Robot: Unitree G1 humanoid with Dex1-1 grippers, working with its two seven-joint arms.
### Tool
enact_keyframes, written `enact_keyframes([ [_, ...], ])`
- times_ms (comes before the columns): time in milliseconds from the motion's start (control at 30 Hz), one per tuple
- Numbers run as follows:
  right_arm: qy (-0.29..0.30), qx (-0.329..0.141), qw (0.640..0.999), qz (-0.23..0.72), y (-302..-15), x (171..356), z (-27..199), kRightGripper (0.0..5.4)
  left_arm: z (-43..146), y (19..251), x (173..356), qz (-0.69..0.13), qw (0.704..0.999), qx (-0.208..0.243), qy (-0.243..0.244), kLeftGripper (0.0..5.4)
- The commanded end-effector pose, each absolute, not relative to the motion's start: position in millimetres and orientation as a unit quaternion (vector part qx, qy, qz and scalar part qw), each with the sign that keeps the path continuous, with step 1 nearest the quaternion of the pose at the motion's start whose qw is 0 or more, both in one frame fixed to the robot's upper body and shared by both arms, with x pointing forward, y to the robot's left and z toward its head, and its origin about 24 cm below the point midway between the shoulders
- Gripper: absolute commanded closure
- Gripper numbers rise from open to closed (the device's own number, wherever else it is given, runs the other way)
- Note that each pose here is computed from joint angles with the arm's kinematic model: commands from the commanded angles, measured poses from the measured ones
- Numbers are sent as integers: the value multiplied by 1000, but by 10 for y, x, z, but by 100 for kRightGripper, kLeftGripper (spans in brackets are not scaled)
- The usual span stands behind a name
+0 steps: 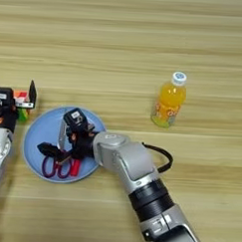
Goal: Move the objects on the table
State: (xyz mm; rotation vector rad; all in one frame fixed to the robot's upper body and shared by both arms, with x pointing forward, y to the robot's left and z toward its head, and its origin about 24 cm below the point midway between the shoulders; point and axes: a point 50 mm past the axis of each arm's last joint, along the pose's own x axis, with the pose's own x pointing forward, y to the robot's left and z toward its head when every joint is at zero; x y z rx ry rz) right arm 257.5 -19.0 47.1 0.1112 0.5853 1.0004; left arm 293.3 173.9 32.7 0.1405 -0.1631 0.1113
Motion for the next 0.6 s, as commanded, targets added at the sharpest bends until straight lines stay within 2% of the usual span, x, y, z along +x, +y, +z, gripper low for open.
enact_keyframes([
  [33,320,52,824,465,-202,2511,289,74,339,1712,2931,53,992,73,-85,0],
  [600,327,55,834,441,-243,2630,172,268,340,1709,2929,54,992,73,-85,0],
])
